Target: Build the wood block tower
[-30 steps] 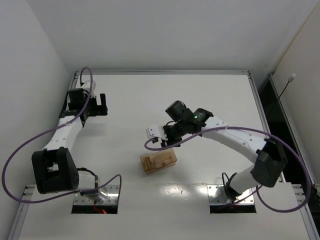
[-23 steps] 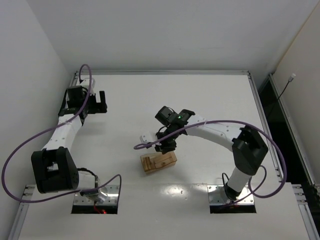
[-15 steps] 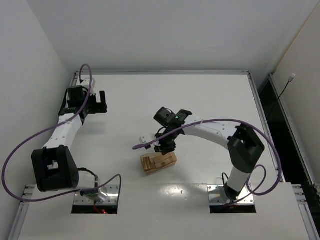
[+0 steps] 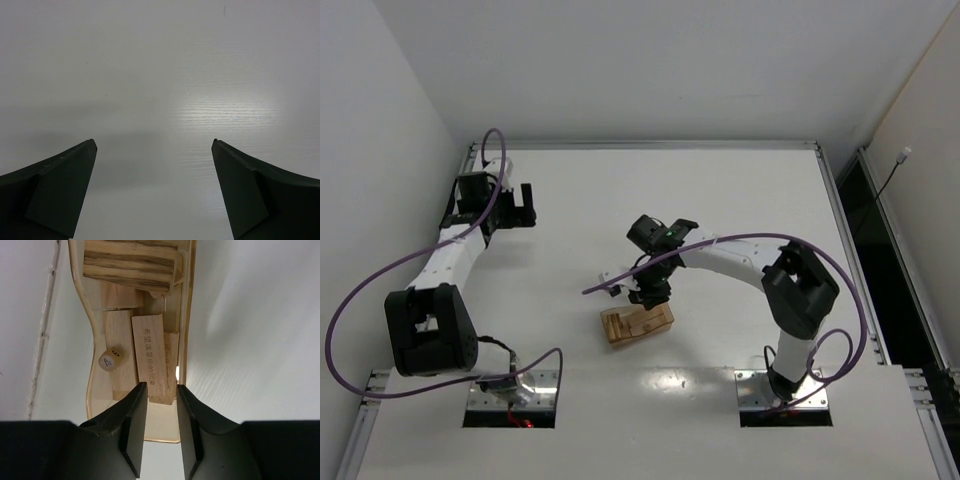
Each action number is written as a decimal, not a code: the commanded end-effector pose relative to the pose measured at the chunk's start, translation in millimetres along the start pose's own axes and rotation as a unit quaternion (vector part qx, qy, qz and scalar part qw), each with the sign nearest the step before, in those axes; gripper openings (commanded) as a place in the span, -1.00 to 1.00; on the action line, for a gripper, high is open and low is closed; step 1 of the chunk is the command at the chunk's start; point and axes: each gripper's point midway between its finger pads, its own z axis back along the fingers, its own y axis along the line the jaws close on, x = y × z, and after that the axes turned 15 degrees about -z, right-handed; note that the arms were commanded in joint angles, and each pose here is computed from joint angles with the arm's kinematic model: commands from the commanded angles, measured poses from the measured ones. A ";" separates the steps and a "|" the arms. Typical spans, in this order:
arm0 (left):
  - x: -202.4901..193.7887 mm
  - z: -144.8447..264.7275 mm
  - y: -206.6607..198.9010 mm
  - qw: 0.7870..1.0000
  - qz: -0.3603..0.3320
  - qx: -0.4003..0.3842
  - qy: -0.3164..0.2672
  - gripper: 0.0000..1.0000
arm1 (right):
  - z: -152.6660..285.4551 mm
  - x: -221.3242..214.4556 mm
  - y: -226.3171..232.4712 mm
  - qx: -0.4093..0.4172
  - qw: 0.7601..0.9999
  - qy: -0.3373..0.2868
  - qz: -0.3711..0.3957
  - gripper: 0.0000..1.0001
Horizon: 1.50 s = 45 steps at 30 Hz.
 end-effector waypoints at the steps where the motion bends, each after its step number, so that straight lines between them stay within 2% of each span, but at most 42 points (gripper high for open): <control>1: 19.7 0.9 2.0 1.000 -0.009 -0.001 -0.026 1.00 | 9.7 20.4 -10.8 -0.012 0.999 -0.035 0.027 -0.45; 8: 19.2 -3.1 0.9 1.000 -0.008 -0.007 -0.023 1.00 | 16.9 20.0 -25.2 -0.039 0.998 -0.035 0.032 -0.35; 17: 15.0 -3.9 -0.3 1.000 -0.007 -0.008 -0.019 1.00 | 14.2 5.3 -44.4 -0.049 0.998 -0.024 0.013 -0.33; 26: 12.1 -8.0 -0.5 1.000 -0.006 -0.011 -0.010 1.00 | -1.2 -17.2 -45.0 -0.020 1.000 0.001 0.001 -0.33; 27: 13.6 -9.7 0.3 1.000 -0.006 -0.011 -0.010 1.00 | -1.2 -17.3 -45.0 -0.020 1.000 0.001 0.001 -0.38; 30: 13.7 -9.7 0.3 1.000 -0.006 -0.011 -0.010 1.00 | -5.4 -24.0 -43.7 -0.017 1.000 0.010 -0.004 -0.73; 31: 11.1 -12.0 -0.1 1.000 -0.005 -0.012 -0.006 1.00 | -5.4 -24.0 -43.7 -0.017 1.000 0.010 -0.004 -0.98; 33: 10.5 -12.1 1.4 1.000 -0.005 -0.008 -0.004 1.00 | -5.7 -30.9 -44.3 -0.024 0.999 0.023 -0.014 -1.00; 36: 10.1 -12.1 2.9 1.000 -0.005 -0.004 -0.003 1.00 | 6.0 -23.7 -63.1 -0.084 0.996 0.002 -0.031 -1.00; 39: 11.0 -9.9 4.6 1.000 0.000 0.004 -0.007 1.00 | 40.3 -21.8 -95.1 -0.211 0.972 -0.036 -0.098 -1.00; 40: 14.0 -6.7 6.7 1.000 0.005 0.012 -0.011 1.00 | 60.2 -7.7 -119.3 -0.276 0.953 -0.078 -0.097 -1.00; 42: 9.6 -5.0 7.6 1.000 0.005 0.019 -0.010 1.00 | 96.9 -9.4 -137.5 -0.381 0.911 -0.098 -0.128 -1.00; 43: 12.6 -1.8 9.3 1.000 0.009 0.025 -0.014 1.00 | 122.9 -6.2 -154.8 -0.447 0.878 -0.107 -0.133 -1.00; 45: 8.0 -2.5 9.5 0.999 0.015 0.028 -0.008 1.00 | 139.4 -7.1 -163.8 -0.489 0.850 -0.115 -0.158 -1.00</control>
